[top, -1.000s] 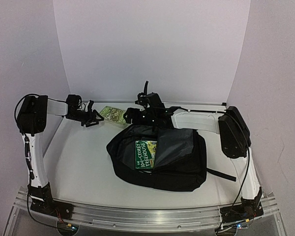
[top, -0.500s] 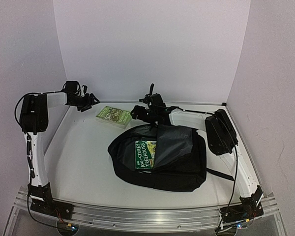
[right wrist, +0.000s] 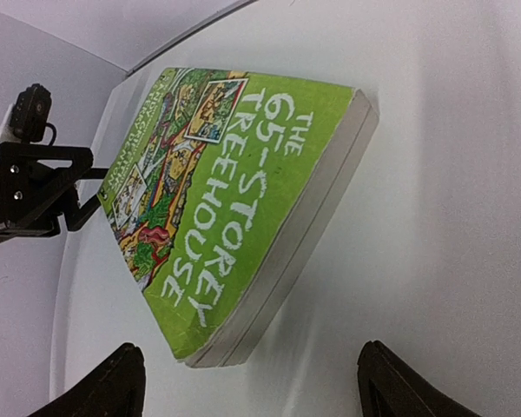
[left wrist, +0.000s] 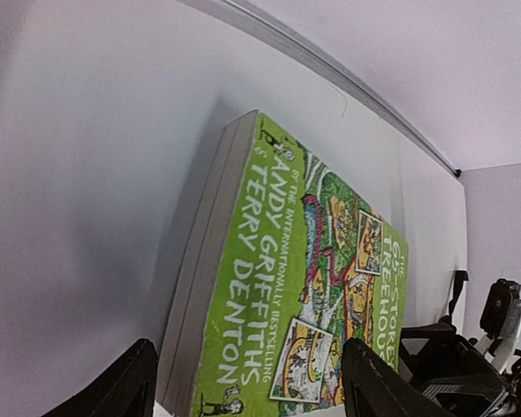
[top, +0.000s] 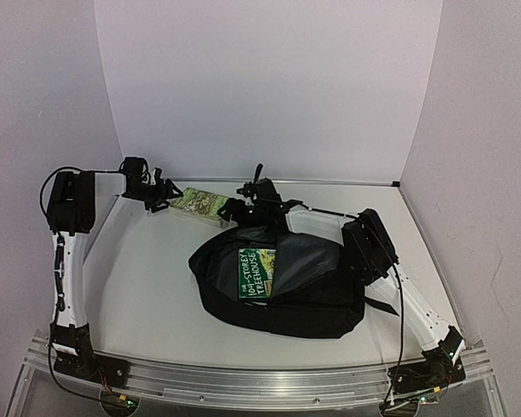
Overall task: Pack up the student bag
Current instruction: Move the book to the center of the board.
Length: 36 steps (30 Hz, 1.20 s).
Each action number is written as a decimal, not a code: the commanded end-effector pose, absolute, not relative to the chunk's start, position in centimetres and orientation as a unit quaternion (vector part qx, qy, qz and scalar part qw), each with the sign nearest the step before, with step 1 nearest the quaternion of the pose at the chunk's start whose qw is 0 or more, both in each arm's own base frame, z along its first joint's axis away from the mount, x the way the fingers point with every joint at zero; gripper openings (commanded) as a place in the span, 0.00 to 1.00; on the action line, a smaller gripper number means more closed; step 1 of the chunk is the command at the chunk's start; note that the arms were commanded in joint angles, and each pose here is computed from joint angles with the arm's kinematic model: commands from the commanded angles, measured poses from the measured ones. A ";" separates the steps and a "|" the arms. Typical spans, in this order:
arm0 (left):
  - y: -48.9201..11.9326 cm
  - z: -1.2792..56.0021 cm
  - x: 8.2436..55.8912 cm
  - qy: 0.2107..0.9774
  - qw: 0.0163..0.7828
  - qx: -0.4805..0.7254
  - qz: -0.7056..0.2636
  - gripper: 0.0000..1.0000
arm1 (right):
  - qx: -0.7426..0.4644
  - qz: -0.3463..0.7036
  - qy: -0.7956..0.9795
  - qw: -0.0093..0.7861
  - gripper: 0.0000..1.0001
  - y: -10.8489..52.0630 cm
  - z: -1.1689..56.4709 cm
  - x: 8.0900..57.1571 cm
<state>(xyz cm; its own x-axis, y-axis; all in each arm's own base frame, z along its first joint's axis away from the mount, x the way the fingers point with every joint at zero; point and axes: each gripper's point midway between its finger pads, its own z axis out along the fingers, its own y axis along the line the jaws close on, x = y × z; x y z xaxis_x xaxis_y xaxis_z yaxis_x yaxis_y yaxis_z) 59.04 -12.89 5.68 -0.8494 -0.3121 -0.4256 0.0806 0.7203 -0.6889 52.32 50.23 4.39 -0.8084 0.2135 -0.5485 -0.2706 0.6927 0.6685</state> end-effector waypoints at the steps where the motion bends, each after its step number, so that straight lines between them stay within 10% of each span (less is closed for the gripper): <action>1: -14.2 7.1 59.8 0.878 0.272 -0.017 -0.394 0.72 | -0.005 0.434 0.850 0.297 0.84 51.6 4.7 52.7; 36: -16.9 10.2 48.9 0.872 0.267 0.005 -0.411 0.66 | -0.199 0.528 0.777 0.280 0.75 54.9 8.3 47.6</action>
<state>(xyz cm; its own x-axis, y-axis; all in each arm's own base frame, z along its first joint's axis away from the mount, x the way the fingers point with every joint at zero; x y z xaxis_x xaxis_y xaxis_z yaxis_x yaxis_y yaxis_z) 51.56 -14.04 5.47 -0.8754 -0.2355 -0.4222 0.1502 0.6976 -0.7006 51.59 52.45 4.59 -0.7933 0.0910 -0.6019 -0.4937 0.4822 0.7237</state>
